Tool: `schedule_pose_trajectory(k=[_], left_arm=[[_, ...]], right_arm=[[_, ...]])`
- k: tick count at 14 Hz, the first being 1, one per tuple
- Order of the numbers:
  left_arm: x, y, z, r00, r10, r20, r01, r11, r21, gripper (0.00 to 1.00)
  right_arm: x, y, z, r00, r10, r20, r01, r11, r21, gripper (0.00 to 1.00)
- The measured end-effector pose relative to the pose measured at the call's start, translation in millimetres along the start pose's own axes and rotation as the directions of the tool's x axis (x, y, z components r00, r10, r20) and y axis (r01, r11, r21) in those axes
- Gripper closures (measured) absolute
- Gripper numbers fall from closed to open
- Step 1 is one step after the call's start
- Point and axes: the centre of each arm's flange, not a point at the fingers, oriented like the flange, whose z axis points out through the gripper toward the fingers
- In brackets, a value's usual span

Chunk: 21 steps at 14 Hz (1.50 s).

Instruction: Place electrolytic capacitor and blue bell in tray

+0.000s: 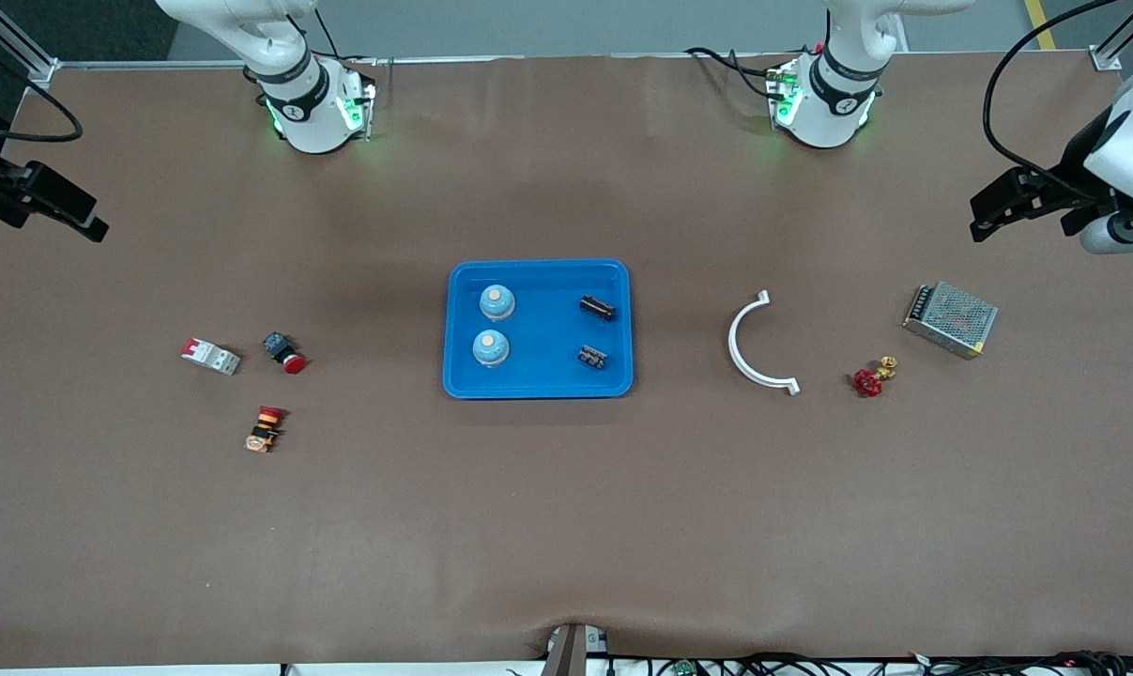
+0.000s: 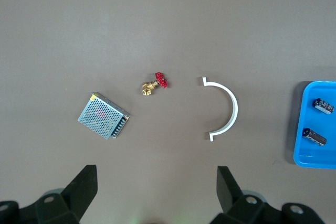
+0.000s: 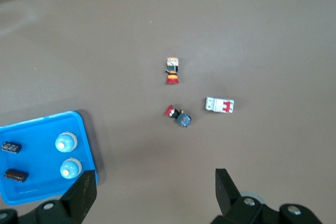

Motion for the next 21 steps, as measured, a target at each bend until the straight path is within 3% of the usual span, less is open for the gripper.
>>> schedule_pose_trajectory(k=[2,7,11,21], left_arm=[[0,0,-1,1.000,0.001,-0.001,-0.001,1.000,0.000,0.00],[-1,1,-2,1.000,0.001,-0.004,-0.001,1.000,0.000,0.00],[-1,1,-2,1.000,0.002,-0.004,-0.002,1.000,0.000,0.00],[-1,1,-2,1.000,0.003,-0.004,-0.003,1.000,0.000,0.00]], right_arm=[[1,-9,6,1.000,-0.015,-0.001,0.015,1.000,0.000,0.00],[-3,-41,38,0.990,-0.124,0.061,0.126,0.992,-0.026,0.00],[-3,-48,46,0.975,-0.210,0.067,0.212,0.977,-0.034,0.00],[-3,-47,49,0.973,-0.221,0.071,0.224,0.974,-0.037,0.00]])
